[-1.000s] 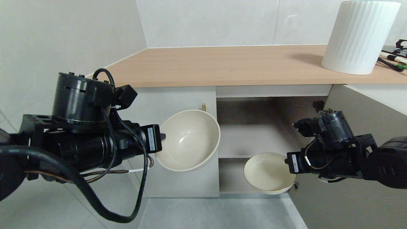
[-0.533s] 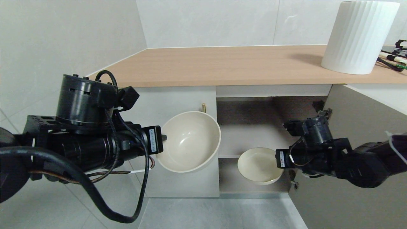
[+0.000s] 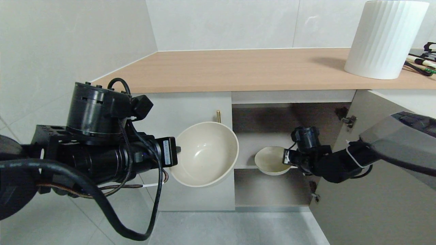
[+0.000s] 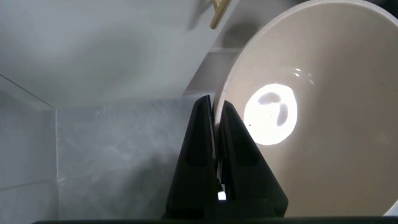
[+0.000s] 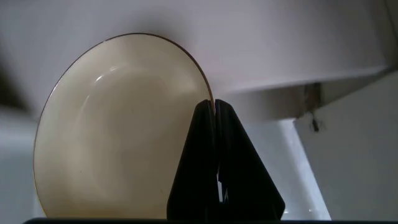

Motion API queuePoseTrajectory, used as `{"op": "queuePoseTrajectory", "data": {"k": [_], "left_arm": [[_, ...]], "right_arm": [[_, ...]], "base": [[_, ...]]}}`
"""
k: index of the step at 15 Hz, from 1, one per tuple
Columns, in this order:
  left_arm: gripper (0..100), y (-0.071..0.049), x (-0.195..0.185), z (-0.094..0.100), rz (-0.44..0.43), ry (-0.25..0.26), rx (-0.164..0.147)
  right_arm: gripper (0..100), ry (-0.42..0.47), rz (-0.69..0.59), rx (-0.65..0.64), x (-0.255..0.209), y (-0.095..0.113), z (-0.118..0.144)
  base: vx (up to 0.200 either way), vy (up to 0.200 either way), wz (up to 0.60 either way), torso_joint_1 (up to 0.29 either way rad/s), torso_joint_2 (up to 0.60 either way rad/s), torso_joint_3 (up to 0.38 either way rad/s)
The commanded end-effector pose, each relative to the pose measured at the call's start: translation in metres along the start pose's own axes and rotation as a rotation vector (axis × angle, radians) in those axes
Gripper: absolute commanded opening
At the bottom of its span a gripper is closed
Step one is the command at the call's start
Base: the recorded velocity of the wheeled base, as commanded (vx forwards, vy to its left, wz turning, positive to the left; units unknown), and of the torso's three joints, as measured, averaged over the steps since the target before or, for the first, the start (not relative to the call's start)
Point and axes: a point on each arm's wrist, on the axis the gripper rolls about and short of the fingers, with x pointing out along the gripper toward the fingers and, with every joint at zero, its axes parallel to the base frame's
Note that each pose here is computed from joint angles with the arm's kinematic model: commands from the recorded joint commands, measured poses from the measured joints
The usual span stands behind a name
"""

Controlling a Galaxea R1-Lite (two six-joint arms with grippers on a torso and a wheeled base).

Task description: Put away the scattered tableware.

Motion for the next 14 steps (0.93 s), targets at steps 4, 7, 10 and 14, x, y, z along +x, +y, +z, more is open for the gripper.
{"op": "queuePoseTrajectory", "data": {"k": [4,7,10,14], "left_arm": [[0,-0.002,0.006,-0.003,0.002,0.019,0.006],[0,-0.005,0.009,-0.008,-0.003,0.036,0.015],[0,-0.005,0.012,-0.01,0.002,0.047,0.017],[0,-0.005,0.016,-0.011,0.007,0.054,0.018]], "right_arm": [[0,-0.022,-0.088,0.042,0.061,-0.008,-0.012],[0,-0.05,-0.107,0.071,0.078,-0.01,-0.01],[0,-0.095,-0.118,0.091,0.094,-0.007,-0.005],[0,-0.135,-0.117,0.128,0.102,-0.004,0.002]], "base": [[0.0,0.0,0.0,0.0,0.0,0.0],[0.0,0.0,0.0,0.0,0.0,0.0],[0.0,0.0,0.0,0.0,0.0,0.0],[0.0,0.0,0.0,0.0,0.0,0.0]]}}
